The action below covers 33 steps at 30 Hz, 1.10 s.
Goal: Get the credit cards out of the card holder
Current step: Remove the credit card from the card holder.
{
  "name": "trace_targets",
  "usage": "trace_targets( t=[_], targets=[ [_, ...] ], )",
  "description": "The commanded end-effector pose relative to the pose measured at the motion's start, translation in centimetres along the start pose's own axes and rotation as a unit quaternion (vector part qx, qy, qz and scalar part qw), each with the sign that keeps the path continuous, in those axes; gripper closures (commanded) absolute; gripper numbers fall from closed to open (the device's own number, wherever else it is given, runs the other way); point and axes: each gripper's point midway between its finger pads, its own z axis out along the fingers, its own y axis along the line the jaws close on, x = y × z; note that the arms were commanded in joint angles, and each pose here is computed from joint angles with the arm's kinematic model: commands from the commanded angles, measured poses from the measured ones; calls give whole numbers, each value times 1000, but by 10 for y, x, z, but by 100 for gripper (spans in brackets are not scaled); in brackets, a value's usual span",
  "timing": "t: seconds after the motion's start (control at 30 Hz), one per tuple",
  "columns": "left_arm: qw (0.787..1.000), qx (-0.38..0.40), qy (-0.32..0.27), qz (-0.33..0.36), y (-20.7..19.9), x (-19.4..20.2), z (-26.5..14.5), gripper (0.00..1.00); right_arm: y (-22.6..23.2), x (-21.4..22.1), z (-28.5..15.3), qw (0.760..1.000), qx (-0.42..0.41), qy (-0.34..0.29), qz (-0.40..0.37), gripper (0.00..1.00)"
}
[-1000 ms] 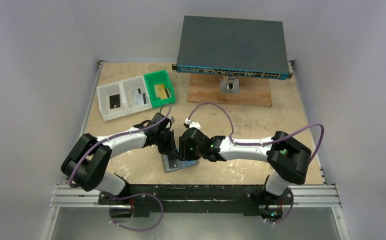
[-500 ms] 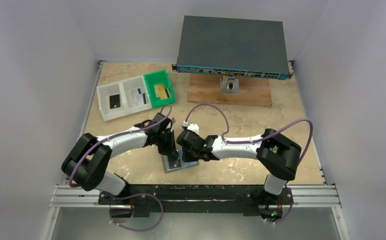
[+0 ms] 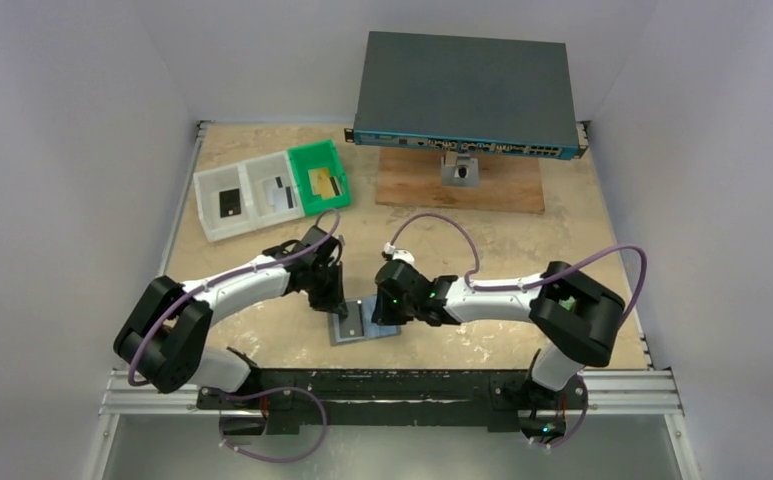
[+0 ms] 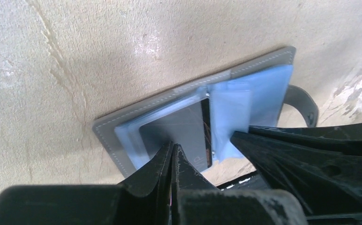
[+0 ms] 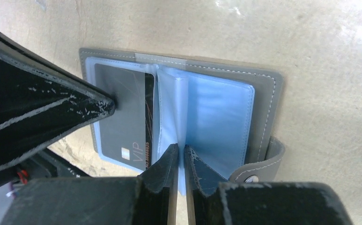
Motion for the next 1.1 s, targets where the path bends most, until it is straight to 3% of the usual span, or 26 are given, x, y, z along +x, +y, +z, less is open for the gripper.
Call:
trace_targets(
  t=[0.0, 0.37, 0.57, 0.63, 0.73, 0.83, 1.07],
  targets=[
    [1000, 4, -1, 20, -6, -5, 8, 100, 12, -10, -13, 996, -78, -12, 48, 93],
    [999, 11, 20, 45, -27, 3, 21, 100, 28, -19, -35, 971, -219, -5, 97, 92],
    [998, 36, 24, 42, -42, 6, 19, 100, 29, -20, -36, 967, -231, -4, 103, 91],
    [998, 48, 20, 39, -47, 4, 15, 100, 26, -20, -36, 970, -220, -6, 100, 84],
    [997, 65, 13, 40, -57, 3, 7, 100, 20, -27, -37, 977, -192, -19, 89, 65],
    [995, 83, 6, 46, -67, 1, -2, 100, 18, -37, -46, 980, -175, -39, 80, 54],
    [991, 109, 1, 76, -94, -1, -10, 100, 3, -55, -71, 985, -129, -87, 73, 48]
  ],
)
